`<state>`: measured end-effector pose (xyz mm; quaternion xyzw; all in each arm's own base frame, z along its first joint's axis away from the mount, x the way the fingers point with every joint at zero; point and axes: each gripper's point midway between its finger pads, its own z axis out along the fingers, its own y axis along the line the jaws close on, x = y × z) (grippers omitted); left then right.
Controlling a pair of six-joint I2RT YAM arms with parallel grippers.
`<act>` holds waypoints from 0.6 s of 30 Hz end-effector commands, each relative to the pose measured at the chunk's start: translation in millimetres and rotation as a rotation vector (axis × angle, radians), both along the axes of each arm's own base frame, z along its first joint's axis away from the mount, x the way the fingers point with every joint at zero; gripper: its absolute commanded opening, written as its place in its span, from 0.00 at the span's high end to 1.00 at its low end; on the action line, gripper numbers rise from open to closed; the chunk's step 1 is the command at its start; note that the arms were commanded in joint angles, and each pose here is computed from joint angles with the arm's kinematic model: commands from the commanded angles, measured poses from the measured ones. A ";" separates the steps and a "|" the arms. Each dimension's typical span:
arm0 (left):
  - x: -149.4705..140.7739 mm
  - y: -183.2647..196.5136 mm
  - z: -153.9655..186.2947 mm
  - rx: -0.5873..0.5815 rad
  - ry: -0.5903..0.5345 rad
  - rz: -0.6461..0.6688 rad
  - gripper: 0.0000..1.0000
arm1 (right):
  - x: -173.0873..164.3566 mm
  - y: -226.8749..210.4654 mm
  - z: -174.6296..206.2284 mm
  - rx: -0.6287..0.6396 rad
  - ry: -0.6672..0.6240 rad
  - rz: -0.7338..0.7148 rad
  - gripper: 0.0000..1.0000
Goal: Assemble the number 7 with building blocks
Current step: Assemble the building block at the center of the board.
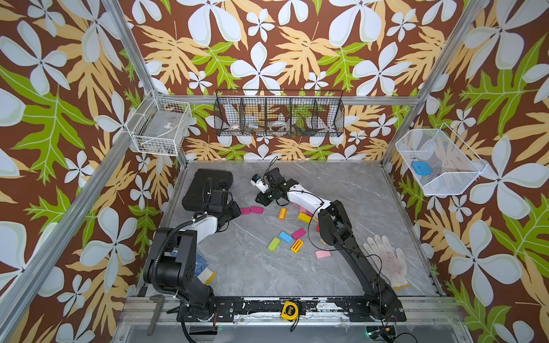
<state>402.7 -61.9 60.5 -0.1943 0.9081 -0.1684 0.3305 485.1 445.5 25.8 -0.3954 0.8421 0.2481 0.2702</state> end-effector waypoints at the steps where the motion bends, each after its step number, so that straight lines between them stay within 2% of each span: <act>1: 11.3 1.9 4.1 0.007 -0.033 0.017 0.66 | -11.9 -4.6 -17.8 -0.031 0.060 0.026 0.76; 10: 15.5 5.7 -6.3 0.027 -0.010 0.034 0.67 | -29.3 -1.2 -15.3 -0.025 0.068 0.102 0.84; 18: 18.1 4.5 -12.3 0.036 0.006 0.018 0.70 | -42.1 1.2 -14.8 -0.035 0.060 0.137 0.84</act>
